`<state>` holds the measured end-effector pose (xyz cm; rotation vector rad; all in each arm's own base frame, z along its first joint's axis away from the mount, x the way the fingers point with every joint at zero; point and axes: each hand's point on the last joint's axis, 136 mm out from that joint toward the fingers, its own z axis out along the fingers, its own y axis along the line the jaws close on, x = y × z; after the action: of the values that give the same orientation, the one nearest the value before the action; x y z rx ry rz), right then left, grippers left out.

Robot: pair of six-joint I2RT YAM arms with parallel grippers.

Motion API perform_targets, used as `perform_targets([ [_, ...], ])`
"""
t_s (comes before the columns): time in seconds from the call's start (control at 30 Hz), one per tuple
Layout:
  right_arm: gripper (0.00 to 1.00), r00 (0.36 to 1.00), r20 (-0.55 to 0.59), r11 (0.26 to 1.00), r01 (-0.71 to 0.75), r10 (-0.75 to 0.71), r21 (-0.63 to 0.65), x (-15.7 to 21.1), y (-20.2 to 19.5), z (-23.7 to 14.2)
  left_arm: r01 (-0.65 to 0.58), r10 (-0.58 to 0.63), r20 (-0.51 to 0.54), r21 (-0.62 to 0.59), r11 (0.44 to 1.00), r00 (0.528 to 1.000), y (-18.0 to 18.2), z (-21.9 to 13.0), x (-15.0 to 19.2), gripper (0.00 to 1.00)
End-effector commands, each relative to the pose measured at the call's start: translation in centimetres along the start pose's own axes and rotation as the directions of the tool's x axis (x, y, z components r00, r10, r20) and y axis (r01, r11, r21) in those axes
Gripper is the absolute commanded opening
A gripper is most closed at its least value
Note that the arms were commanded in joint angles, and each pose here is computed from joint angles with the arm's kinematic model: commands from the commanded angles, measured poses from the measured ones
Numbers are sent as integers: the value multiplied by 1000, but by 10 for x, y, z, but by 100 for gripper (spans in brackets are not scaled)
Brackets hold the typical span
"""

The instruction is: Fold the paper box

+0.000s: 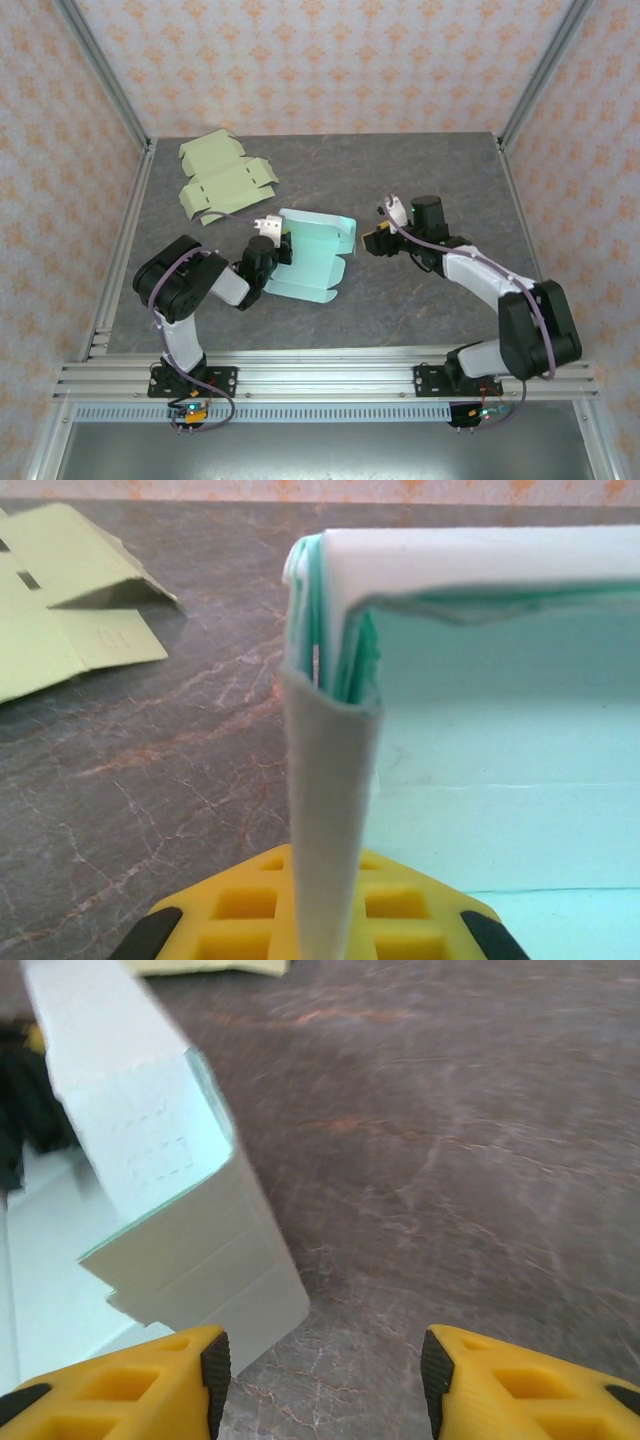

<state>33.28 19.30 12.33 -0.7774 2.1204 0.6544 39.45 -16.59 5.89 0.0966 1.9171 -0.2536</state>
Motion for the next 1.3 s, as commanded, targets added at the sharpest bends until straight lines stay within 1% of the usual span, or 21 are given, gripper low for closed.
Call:
perform_targets([
  [0.0, 55, 969, 81, 952, 245, -234, -185, -25, 30, 1, 55, -54, -19, 77, 996, 998, -11, 1, -2, 0],
  [0.07, 54, 968, 83, 940, 252, -239, -230, -32, 39, 4, 56, -54, -28, 98, 994, 998, -15, 2, -4, 0],
  [0.13, 52, 967, 69, 938, 253, -244, -237, -34, 44, 13, 59, -56, -30, 118, 991, 998, -19, 3, -5, 0],
  [0.2, 46, 968, 60, 940, 251, -244, -230, -35, 45, 21, 60, -56, -29, 137, 989, 998, -23, 3, -7, 0],
  [0.23, 41, 971, 54, 944, 241, -234, -224, -35, 45, 26, 67, -63, -31, 135, 989, 998, -23, 3, -8, 0],
  [0.27, 38, 972, 52, 945, 235, -229, -229, -35, 47, 29, 71, -67, -31, 133, 989, 997, -23, 3, -9, 0],
  [0.37, 34, 975, 54, 946, 223, -216, -235, -36, 54, 34, 85, -81, -33, 132, 988, 996, -23, 4, -9, 0],
  [0.4, 34, 977, 59, 953, 212, -204, -216, -36, 54, 36, 95, -92, -35, 126, 987, 995, -22, 4, -9, 0],
  [0.47, 35, 982, 96, 976, 175, -164, -128, -42, 47, 40, 126, -122, -37, 108, 986, 992, -19, 4, -9, 0],
  [0.53, 35, 980, 180, 996, 90, -89, 0, -54, 38, 42, 155, -154, -30, 72, 985, 988, -12, 3, -9, 0],
  [0.63, 37, 962, 271, 992, -7, -27, 125, -62, 35, 44, 157, -156, -23, 38, 987, 987, -7, 2, -8, 0],
  [0.7, 39, 955, 296, 987, -20, -30, 162, -63, 39, 49, 158, -157, -16, 27, 987, 987, -5, 2, -9, 0],
  [0.8, 42, 950, 312, 975, -59, -11, 215, -62, 32, 57, 162, -162, -7, 34, 986, 987, -9, 0, -15, 0],
  [0.87, 42, 951, 308, 966, -67, -13, 248, -61, 29, 64, 145, -145, -4, 41, 989, 989, -15, -1, -18, 0],
  [0.93, 40, 949, 316, 938, -88, -24, 334, -62, 20, 66, 135, -135, -3, 48, 990, 991, -20, -1, -18, 0],
  [1.03, 31, 938, 346, 876, -153, -17, 457, -66, 4, 65, 137, -137, -4, 54, 989, 991, -26, -2, -20, 0],
  [1.1, 27, 933, 360, 838, -184, -17, 514, -69, -2, 65, 119, -119, -26, 35, 992, 993, -27, -4, -16, 0],
  [1.17, 27, 923, 384, 777, -231, -15, 586, -69, -8, 60, 108, -108, -31, 23, 994, 994, -30, -6, -16, 0],
  [1.27, 16, 912, 411, 675, -308, 7, 670, -65, -16, 55, 117, -116, -41, 17, 993, 992, -33, -6, -16, 0],
])
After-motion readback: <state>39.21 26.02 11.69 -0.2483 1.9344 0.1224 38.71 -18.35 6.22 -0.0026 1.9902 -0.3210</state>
